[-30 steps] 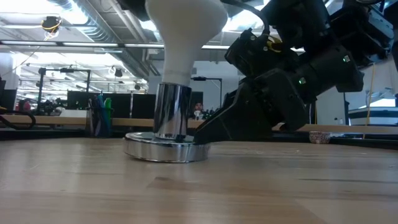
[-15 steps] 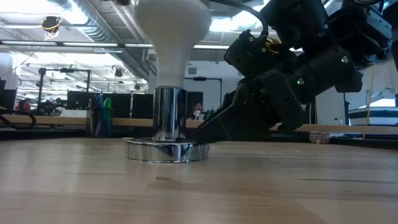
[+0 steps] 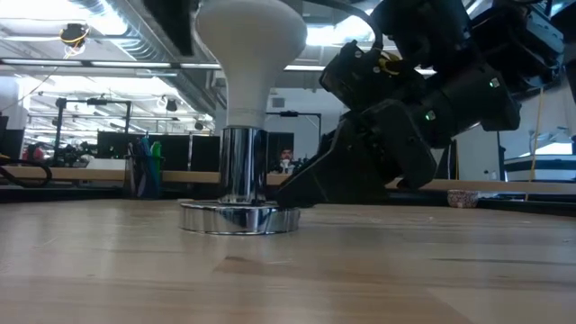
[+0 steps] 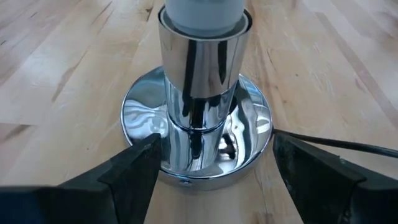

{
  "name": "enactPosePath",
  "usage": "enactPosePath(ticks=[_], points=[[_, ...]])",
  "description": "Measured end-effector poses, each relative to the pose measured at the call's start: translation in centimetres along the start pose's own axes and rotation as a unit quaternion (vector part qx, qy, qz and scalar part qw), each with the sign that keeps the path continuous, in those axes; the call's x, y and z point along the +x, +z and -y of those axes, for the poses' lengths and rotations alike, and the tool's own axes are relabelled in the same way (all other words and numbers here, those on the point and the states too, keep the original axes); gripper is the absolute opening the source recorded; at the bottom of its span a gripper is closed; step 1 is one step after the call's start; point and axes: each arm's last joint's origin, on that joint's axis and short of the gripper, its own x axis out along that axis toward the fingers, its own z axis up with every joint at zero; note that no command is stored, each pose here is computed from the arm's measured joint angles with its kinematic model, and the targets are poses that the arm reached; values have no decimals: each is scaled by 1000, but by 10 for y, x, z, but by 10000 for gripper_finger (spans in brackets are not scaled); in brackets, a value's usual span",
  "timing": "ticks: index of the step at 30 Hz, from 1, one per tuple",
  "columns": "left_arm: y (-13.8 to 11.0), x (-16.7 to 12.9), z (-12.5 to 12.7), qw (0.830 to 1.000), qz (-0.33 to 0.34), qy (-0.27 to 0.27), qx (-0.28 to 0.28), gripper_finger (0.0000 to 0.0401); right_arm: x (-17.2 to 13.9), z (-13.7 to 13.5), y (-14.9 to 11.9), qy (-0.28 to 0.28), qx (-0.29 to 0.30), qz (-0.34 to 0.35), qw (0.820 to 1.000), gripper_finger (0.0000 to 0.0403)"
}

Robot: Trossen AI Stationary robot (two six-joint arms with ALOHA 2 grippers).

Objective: Screw lightbulb
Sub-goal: Remove the lightbulb from the lamp

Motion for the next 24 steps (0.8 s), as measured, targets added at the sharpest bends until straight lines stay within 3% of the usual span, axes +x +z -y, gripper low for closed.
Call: enactPosePath(ticks=[4,7,11,18,24], points=[[13,3,-7,1000,20,-20,9,246,0,0,-1,0,-1,-5,1000,310],[18,5,4,995,32,-85,27,246,0,0,-1,1,-2,-11,1000,310],[19,13,23,990,51,-123,42,246,0,0,-1,2,-1,-11,1000,310],[16,47,46,990,29,-129,52,246,2,7,-1,2,20,-15,1000,310],[3,39,47,992,-8,-122,35,246,2,7,-1,2,28,-16,999,310]])
